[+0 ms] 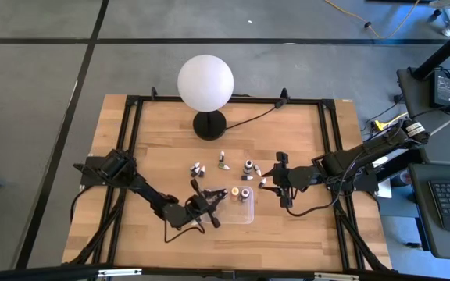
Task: Pick & Place food coloring
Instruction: Put the large blue food coloring bottle into the transparent bin
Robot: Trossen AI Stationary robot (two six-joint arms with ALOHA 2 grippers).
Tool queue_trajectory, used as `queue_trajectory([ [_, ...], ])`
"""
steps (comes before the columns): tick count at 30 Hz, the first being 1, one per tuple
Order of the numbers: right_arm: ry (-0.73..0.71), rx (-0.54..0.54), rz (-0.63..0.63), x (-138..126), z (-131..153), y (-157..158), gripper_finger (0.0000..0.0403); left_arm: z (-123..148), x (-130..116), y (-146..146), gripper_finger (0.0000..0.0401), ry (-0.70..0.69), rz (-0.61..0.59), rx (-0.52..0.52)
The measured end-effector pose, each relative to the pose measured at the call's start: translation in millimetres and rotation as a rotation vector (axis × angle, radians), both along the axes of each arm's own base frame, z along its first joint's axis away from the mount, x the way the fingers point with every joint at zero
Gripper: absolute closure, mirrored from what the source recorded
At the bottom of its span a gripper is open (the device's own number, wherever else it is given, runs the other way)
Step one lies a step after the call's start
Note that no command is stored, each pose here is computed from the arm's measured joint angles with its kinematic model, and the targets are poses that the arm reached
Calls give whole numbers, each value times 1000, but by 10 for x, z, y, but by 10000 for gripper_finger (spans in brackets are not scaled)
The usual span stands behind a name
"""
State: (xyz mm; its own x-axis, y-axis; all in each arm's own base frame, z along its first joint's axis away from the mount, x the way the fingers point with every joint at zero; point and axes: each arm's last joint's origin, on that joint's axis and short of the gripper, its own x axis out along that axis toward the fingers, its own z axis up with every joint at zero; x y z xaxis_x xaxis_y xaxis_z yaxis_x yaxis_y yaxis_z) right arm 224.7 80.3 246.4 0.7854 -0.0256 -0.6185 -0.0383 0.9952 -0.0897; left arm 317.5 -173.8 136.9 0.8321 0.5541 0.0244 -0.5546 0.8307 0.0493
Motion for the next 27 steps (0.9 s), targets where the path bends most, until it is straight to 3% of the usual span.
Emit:
queue_trajectory([
  [27,0,0,0,0,0,0,205,-140,42,92,347,49,33,-54],
])
